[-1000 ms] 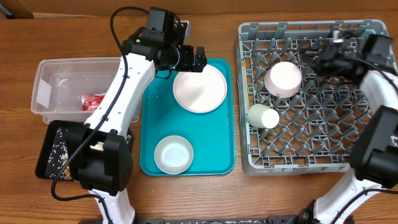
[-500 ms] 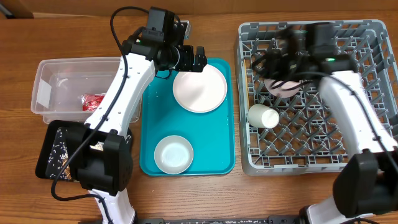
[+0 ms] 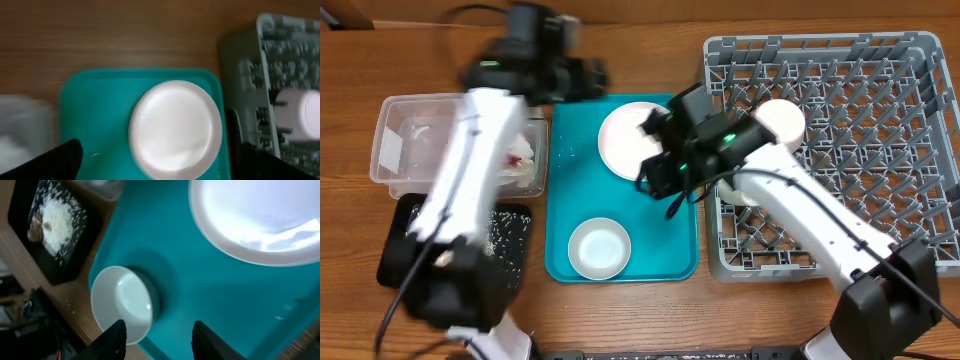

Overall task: Sort waste into correct bins and load items into the dishwasher
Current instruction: 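Move the right gripper to the small white bowl on the teal tray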

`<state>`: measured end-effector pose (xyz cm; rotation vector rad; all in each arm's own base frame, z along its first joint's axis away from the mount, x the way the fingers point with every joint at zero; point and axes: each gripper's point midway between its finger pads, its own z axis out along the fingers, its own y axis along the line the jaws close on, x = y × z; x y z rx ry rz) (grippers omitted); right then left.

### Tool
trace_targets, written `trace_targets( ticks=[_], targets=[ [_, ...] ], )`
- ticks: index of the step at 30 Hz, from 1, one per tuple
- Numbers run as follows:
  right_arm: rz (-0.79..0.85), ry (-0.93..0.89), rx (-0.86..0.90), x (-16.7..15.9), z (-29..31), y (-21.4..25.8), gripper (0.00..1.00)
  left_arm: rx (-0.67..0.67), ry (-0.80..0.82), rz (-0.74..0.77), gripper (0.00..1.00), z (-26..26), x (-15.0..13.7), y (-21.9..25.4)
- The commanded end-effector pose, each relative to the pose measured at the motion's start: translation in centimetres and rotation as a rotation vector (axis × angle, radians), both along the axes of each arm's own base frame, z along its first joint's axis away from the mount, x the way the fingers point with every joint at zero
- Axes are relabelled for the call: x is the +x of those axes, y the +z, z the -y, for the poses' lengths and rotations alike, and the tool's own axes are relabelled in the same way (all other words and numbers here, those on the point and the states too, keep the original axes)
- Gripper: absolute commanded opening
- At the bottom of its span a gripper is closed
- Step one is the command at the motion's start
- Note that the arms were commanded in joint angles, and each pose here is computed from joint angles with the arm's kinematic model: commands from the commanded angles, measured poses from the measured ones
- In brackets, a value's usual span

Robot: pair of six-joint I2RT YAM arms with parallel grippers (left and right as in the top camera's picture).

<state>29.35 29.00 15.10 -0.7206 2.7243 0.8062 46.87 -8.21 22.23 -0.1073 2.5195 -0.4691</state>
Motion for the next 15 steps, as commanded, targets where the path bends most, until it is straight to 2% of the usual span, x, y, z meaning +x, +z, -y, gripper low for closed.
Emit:
trace_targets(
  ticks=[1, 8, 15],
  targets=[
    [0.074, 0.074, -0.032, -1.7, -2.5, 0.1, 0.45, -0.017, 0.272, 0.144, 1.0, -9.5, -2.8, 8.6],
    [0.257, 0.162, -0.153, -4.2, -6.2, -0.6, 0.45, -0.009, 0.568, 0.06, 1.0, -20.3, -9.7, 9.3],
    [0.365, 0.244, -0.202, -6.8, -9.9, -2.3, 0.45, -0.023, 0.655, -0.032, 1.0, -22.8, -12.1, 7.7]
  ],
)
